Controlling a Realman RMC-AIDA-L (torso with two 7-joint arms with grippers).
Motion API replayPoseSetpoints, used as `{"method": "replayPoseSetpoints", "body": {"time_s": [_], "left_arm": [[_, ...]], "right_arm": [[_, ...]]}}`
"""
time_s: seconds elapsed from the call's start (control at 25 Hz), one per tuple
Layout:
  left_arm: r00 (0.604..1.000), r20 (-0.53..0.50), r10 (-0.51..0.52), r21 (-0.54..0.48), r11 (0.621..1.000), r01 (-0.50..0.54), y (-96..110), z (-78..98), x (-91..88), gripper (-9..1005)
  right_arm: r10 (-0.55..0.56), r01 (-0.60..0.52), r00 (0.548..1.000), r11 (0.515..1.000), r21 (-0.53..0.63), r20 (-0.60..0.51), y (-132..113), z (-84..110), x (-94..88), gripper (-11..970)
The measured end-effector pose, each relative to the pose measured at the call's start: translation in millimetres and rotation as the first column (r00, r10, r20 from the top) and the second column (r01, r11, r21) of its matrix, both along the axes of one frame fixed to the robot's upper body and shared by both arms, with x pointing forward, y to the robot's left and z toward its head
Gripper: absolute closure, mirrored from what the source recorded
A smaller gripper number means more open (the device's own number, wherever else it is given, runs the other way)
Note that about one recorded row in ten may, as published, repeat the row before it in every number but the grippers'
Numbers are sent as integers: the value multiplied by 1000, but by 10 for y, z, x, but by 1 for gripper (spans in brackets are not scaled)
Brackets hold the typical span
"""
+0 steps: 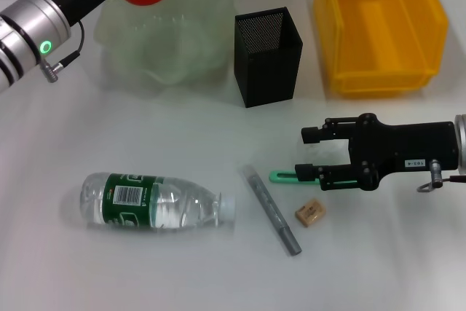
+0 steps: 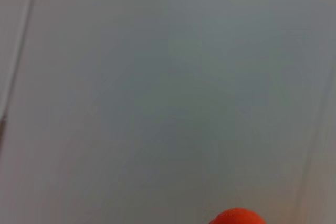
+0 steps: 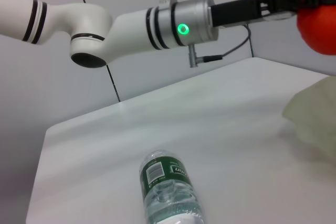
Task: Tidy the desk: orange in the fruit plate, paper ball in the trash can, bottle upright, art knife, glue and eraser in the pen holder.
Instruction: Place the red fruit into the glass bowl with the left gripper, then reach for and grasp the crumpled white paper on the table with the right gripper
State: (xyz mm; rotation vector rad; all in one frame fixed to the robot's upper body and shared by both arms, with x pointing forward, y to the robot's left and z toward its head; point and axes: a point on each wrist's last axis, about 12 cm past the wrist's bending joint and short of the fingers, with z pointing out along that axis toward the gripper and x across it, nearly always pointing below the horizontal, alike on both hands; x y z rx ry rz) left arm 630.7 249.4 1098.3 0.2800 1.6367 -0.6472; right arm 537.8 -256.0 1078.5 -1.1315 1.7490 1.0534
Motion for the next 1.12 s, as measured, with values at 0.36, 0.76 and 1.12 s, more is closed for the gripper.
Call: {"method": "replayPoseSetpoints", "body": {"time_s": [0.36,0.76,1.12], "left_arm": [[995,9,95,108,990,-95,-67,-129,71,915],[996,15,84,139,987,-86,-96,-157,60,770],[997,26,68,120,990,-71,-114,-135,52,385]], "right_arm": [[0,0,1000,1000,1,0,7,-1,1,263],[0,0,1000,1000,1,0,12,-3,0,261],[-27,27,1000,1000,-7,4,15,-24,22,261]]}}
